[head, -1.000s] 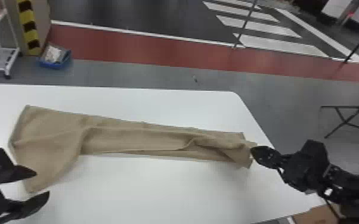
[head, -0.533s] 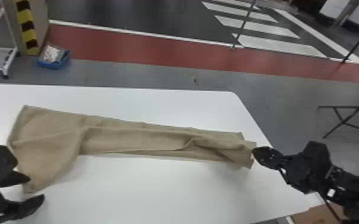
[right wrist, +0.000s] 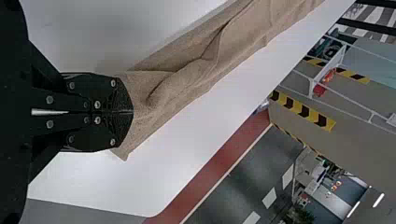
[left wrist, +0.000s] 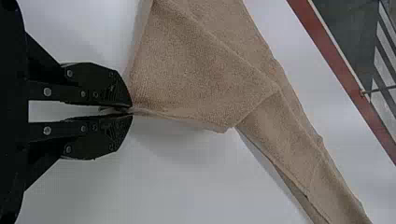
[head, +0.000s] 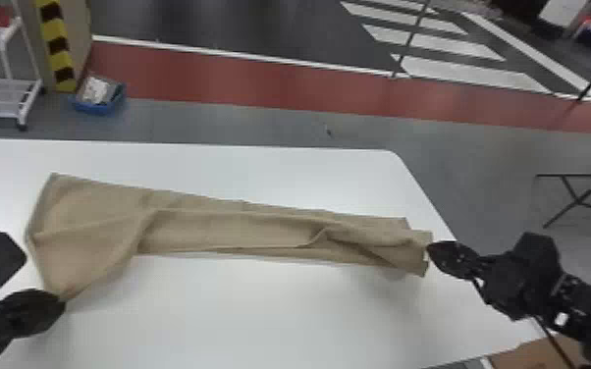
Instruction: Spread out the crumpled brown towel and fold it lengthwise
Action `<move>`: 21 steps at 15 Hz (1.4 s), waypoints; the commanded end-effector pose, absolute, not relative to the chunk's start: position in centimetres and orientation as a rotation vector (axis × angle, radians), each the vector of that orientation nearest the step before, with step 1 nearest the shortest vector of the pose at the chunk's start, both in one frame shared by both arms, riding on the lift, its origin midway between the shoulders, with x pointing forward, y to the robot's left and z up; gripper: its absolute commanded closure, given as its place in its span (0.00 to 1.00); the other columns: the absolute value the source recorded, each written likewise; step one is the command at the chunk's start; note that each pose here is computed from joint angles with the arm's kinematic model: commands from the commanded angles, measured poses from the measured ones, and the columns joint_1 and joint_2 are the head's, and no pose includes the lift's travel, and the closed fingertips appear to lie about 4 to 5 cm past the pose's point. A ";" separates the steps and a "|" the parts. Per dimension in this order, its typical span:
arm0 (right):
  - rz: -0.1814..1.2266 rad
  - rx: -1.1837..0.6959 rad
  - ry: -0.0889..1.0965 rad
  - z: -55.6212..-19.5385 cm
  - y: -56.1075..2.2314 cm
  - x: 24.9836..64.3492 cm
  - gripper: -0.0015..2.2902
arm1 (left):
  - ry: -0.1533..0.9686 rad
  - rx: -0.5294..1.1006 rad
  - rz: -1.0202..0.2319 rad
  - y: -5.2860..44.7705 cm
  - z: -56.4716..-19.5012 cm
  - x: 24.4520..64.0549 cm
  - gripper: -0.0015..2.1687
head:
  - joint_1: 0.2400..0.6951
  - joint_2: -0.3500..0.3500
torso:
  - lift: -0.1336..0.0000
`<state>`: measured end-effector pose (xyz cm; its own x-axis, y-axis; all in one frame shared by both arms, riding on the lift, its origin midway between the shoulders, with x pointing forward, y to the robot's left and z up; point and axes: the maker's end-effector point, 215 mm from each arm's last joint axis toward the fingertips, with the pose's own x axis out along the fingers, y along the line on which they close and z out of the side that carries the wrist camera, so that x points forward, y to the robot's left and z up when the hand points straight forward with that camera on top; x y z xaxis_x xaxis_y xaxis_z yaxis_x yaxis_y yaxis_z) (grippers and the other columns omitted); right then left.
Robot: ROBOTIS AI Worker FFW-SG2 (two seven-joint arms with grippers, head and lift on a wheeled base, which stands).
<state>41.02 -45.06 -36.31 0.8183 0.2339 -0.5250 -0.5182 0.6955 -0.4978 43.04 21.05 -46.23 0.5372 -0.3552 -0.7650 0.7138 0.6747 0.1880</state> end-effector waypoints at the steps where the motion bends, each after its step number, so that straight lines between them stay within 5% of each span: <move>1: 0.464 -0.759 0.464 -36.8 -44.1 40.6 0.90 | 0.753 0.529 -0.665 21.8 -45.5 43.3 0.63 | 1.00 0.05 | 0.07; 4: 0.552 -0.978 0.547 -39.0 -42.9 37.8 0.90 | 0.748 0.539 -0.623 24.9 -44.5 43.7 0.63 | 1.00 0.09 | 0.07; 8: 0.586 -1.040 0.636 -40.7 -43.8 35.3 0.88 | 0.748 0.538 -0.595 27.2 -44.4 43.7 0.63 | 1.00 0.16 | 0.07; 9: 0.605 -1.041 0.651 -40.9 -43.5 34.6 0.75 | 0.744 0.542 -0.598 27.3 -44.4 43.7 0.63 | 1.00 0.16 | 0.07; 11: 0.652 -1.030 0.668 -40.7 -42.3 33.4 0.11 | 0.737 0.541 -0.603 27.2 -44.3 43.8 0.63 | 1.00 0.17 | 0.07; 12: 0.671 -1.035 0.669 -40.5 -41.7 33.0 0.01 | 0.732 0.543 -0.607 27.1 -44.2 43.8 0.63 | 1.00 0.17 | 0.07; 17: 0.635 -0.854 0.610 -37.0 -40.5 34.0 0.03 | 0.725 0.543 -0.617 26.7 -44.3 43.7 0.63 | 1.00 0.22 | 0.07; 21: 0.633 -0.727 0.672 -38.6 -40.3 33.7 0.06 | 0.721 0.548 -0.625 26.6 -44.4 43.4 0.63 | 1.00 0.21 | 0.07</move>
<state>33.83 -40.46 -37.90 0.6328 0.2747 -0.7239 -0.7167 0.5617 -0.4133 43.54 26.63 -44.31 0.5890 -0.3275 -0.7388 0.6843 0.6885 0.2404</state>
